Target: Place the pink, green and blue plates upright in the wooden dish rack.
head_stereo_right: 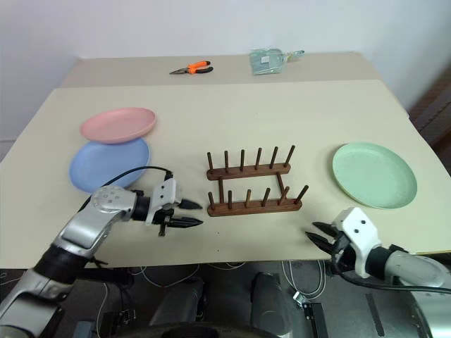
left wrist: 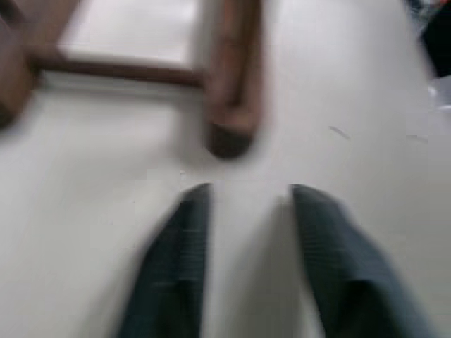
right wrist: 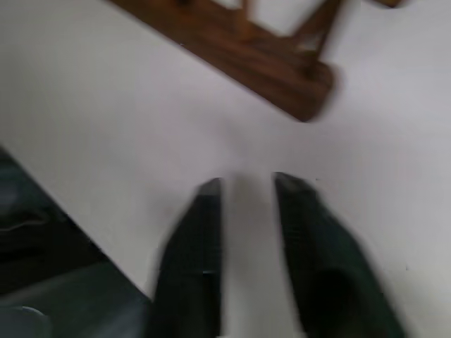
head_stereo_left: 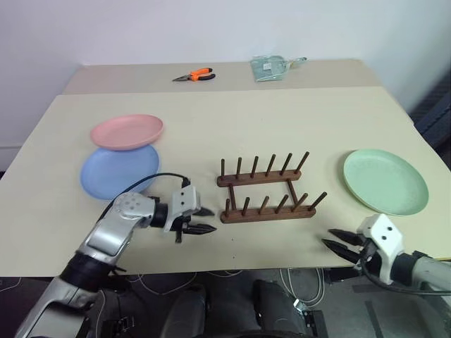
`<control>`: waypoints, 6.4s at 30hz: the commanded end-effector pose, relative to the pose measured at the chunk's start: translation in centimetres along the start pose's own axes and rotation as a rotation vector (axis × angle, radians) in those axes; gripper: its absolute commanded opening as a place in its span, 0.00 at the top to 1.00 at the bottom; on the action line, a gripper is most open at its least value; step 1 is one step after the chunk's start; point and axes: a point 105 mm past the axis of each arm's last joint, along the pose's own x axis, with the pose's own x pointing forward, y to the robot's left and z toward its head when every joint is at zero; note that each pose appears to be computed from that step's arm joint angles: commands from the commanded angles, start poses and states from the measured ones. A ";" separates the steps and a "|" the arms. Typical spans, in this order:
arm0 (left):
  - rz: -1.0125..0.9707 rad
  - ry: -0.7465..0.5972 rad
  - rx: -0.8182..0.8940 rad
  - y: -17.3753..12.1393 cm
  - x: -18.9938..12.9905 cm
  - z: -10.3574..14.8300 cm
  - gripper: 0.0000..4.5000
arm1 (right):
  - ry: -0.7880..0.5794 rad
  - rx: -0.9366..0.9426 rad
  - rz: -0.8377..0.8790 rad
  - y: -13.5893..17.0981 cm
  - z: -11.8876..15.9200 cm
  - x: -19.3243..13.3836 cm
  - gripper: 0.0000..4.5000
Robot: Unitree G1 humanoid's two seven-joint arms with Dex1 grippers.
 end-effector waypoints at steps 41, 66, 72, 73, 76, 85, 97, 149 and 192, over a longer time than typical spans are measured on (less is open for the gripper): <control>1.258 -0.546 -0.206 13.5 -13.8 7.0 0.17 | -0.257 -0.311 0.000 -2.7 9.4 8.6 0.00; 1.341 -1.139 -1.442 15.1 -19.7 -0.1 0.45 | -0.328 -0.365 -0.011 -2.6 10.8 10.1 0.00; 1.240 -1.091 -1.247 16.8 -18.8 3.6 1.00 | -0.334 -0.334 -0.042 -3.6 11.3 8.4 0.00; 1.211 -1.069 -1.156 16.7 -18.4 5.1 1.00 | -0.336 -0.344 -0.042 -3.7 11.6 7.9 0.00; 1.118 -1.022 -0.925 15.9 -16.6 9.3 1.00 | -0.370 -0.413 -0.050 -3.7 13.6 6.5 0.00; 0.875 -0.790 -0.513 12.2 -7.5 18.6 1.00 | -0.478 -1.018 -0.262 -3.3 22.7 7.4 0.00; 0.786 -0.803 -0.544 10.5 -4.9 20.7 1.00 | -0.301 -1.315 -0.363 -5.6 20.8 9.1 0.74; 0.277 -0.388 -0.046 1.4 -0.3 7.4 0.12 | -0.915 0.310 -0.232 -12.9 20.4 -4.9 0.37; 0.590 -0.400 0.023 6.7 -2.2 6.3 0.12 | -1.130 -0.058 -0.117 -5.3 31.2 -6.5 0.99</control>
